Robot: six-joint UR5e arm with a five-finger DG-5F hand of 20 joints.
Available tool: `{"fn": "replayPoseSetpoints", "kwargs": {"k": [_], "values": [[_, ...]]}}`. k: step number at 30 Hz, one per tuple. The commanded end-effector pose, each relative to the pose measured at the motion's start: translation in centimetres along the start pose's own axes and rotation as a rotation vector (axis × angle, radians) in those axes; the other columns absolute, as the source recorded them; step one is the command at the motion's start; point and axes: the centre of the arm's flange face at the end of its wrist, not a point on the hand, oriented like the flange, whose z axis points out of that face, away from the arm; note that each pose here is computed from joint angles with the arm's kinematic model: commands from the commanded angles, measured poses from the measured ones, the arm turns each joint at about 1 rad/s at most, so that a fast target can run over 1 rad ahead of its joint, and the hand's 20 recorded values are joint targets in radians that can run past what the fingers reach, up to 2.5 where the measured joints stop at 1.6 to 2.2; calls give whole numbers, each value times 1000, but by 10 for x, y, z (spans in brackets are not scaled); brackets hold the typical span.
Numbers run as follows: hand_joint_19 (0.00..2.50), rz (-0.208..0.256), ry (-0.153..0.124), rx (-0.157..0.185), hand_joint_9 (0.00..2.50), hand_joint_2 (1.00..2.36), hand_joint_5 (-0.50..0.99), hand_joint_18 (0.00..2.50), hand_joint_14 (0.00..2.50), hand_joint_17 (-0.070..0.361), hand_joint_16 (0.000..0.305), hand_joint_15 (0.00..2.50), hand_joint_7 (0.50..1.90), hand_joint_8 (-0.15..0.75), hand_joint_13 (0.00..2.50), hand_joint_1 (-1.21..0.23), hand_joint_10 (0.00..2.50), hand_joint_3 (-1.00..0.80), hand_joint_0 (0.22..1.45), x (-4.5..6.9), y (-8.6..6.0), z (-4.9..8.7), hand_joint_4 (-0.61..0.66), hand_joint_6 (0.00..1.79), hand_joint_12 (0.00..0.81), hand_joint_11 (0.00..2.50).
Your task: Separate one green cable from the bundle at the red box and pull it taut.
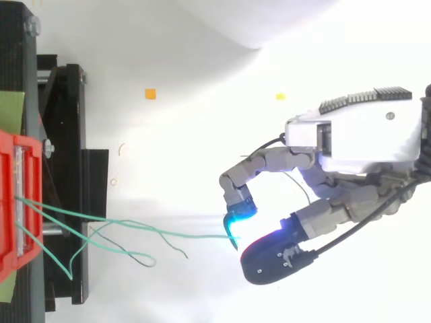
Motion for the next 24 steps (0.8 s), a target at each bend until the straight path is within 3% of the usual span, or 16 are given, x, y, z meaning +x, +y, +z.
{"fn": "replayPoseSetpoints", "kwargs": {"k": [1, 13, 18, 24], "values": [[1389, 1, -4, -5, 2500, 1022, 128, 1870, 2500, 104, 46, 736, 1477, 19, 1970, -680, 1759, -198, 729, -3, 4, -4, 144, 502, 130, 1158], [1390, -10, -22, 0, 2500, 1021, 128, 1875, 2500, 104, 46, 733, 1480, 24, 1970, -675, 1816, -209, 727, -6, 4, -5, 144, 502, 139, 1115], [1388, -31, -45, 7, 2500, 1021, 128, 1876, 2500, 104, 46, 730, 1474, 24, 1969, -675, 1822, -208, 726, -11, 2, -5, 145, 502, 140, 1112], [1378, -33, -50, -5, 2500, 1021, 128, 1877, 2500, 103, 46, 732, 1475, 24, 1969, -674, 1825, -210, 726, -11, 3, -4, 145, 501, 139, 1110]]}}
